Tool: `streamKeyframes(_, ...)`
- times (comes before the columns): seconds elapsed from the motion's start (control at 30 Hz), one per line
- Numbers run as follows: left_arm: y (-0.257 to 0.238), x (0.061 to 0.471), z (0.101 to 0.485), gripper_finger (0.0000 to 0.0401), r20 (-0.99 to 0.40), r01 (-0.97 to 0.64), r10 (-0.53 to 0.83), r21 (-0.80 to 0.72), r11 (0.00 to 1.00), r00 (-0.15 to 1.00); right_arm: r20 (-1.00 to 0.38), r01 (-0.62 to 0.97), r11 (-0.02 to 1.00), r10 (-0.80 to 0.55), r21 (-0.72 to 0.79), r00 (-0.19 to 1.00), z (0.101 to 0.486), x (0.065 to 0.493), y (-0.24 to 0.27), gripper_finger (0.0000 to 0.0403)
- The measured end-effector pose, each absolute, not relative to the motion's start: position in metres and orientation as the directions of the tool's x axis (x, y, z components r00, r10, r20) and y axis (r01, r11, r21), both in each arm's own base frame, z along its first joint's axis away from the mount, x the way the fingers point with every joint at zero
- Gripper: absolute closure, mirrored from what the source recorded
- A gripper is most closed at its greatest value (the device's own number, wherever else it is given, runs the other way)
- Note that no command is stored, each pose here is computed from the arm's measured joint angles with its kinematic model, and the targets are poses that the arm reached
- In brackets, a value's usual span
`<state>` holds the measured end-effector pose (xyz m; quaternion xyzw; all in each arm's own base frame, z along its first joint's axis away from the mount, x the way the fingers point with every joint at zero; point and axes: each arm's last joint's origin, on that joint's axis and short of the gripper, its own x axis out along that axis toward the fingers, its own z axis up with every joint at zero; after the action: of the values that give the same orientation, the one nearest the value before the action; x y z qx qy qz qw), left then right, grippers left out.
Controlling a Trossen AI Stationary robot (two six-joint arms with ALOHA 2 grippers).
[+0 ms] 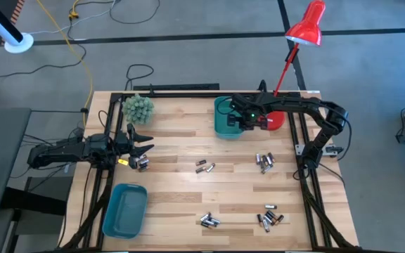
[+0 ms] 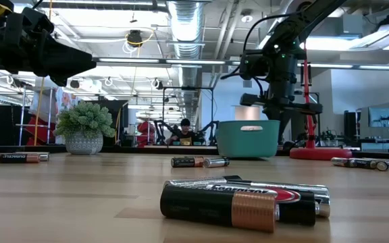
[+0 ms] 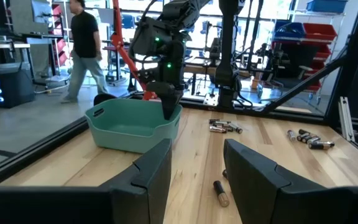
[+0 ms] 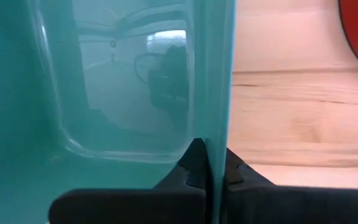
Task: Sort batteries
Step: Adjust the green bin, then move the blue bin to the top of the table
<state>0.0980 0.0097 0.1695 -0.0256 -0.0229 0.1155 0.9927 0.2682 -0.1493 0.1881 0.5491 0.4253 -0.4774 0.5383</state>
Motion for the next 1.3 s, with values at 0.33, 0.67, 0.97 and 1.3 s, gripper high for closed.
streamKeyframes(0.33, 0.01, 0.098, 0.17, 0.0257, 0.04, -0.228, 0.23, -0.056, 0.972, 0.972, -0.984, 0.983, -0.054, -0.043, 0.175, 0.172, 0.188, 0.269, -0.147, 0.0342)
streamKeyframes(0.67, 0.01, 0.098, 0.17, 0.0257, 0.04, -0.228, 0.23, -0.056, 0.972, 0.972, -0.984, 0.985, 0.007, -0.043, 0.17, 0.17, 0.189, 0.268, -0.146, 0.034)
streamKeyframes(0.97, 0.01, 0.098, 0.17, 0.0257, 0.04, -0.228, 0.23, -0.056, 0.972, 0.972, -0.966, 0.97, 0.015, -0.089, 0.241, 0.241, 0.213, 0.258, -0.146, 0.034)
streamKeyframes(1.3, 0.01, 0.098, 0.17, 0.0257, 0.04, -0.228, 0.23, -0.056, 0.972, 0.972, -0.914, 0.929, 0.028, -0.17, 0.369, 0.368, 0.263, 0.231, -0.134, 0.034)
